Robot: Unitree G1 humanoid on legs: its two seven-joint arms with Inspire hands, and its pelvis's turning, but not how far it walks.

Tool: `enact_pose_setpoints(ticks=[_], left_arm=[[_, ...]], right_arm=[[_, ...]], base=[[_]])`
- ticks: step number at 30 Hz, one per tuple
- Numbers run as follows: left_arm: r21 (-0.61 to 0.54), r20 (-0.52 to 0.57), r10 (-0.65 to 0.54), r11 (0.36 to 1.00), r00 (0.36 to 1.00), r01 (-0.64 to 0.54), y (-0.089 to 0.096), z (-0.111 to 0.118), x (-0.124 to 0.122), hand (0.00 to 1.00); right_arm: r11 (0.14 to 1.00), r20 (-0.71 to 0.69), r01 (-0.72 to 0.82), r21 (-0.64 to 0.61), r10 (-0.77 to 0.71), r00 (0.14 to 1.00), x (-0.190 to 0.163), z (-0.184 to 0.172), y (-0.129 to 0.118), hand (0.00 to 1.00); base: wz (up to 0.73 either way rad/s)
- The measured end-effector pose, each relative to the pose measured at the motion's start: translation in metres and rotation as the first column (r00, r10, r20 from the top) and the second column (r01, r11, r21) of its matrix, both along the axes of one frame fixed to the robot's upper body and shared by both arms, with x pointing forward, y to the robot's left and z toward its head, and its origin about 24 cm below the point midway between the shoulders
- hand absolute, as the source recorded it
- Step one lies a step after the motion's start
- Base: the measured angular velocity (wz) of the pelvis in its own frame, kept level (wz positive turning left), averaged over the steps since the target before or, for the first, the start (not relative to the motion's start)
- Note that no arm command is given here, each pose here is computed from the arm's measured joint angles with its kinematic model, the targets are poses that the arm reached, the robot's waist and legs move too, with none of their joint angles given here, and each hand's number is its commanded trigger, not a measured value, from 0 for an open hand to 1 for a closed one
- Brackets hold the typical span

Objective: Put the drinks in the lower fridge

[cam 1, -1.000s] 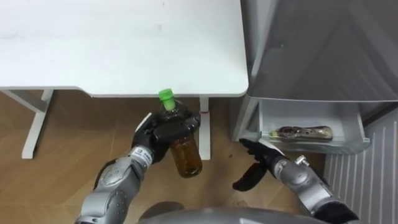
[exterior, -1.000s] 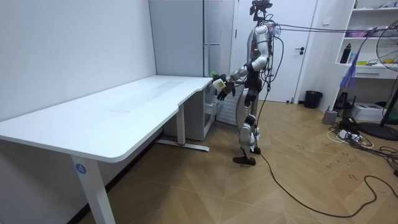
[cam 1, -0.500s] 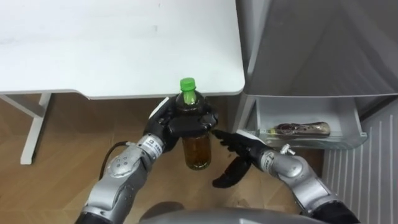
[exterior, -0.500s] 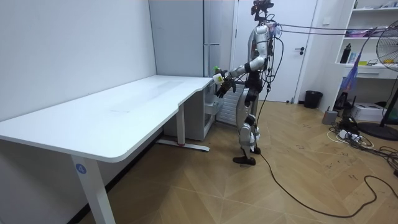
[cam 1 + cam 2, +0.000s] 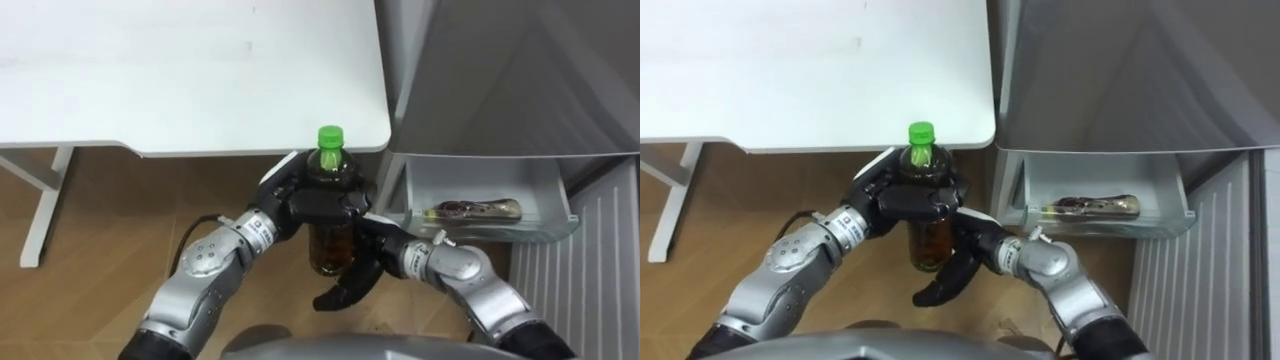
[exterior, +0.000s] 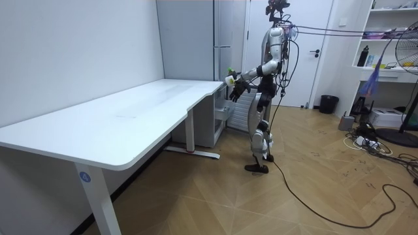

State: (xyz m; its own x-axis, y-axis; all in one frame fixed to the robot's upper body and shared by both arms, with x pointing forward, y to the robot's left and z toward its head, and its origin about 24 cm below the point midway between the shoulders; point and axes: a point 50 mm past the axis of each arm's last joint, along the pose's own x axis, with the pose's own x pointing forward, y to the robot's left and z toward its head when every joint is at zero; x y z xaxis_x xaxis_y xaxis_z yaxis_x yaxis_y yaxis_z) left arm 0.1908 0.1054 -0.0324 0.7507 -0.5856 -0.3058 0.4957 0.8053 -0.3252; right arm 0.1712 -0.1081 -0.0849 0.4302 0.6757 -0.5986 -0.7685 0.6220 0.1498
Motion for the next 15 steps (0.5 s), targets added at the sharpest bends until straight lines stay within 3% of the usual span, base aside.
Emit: enact_pose_setpoints(ticks=[15], left_arm=[[0.044, 0.022, -0.074, 0.996, 0.997, 0.073, -0.0058, -0.0001, -0.0014, 1.0]], right_arm=[[0.984, -0.107, 0.099, 0.149, -0.084, 0.991, -0.0028, -0.0002, -0.0014, 0.0]], base=[[0.01]])
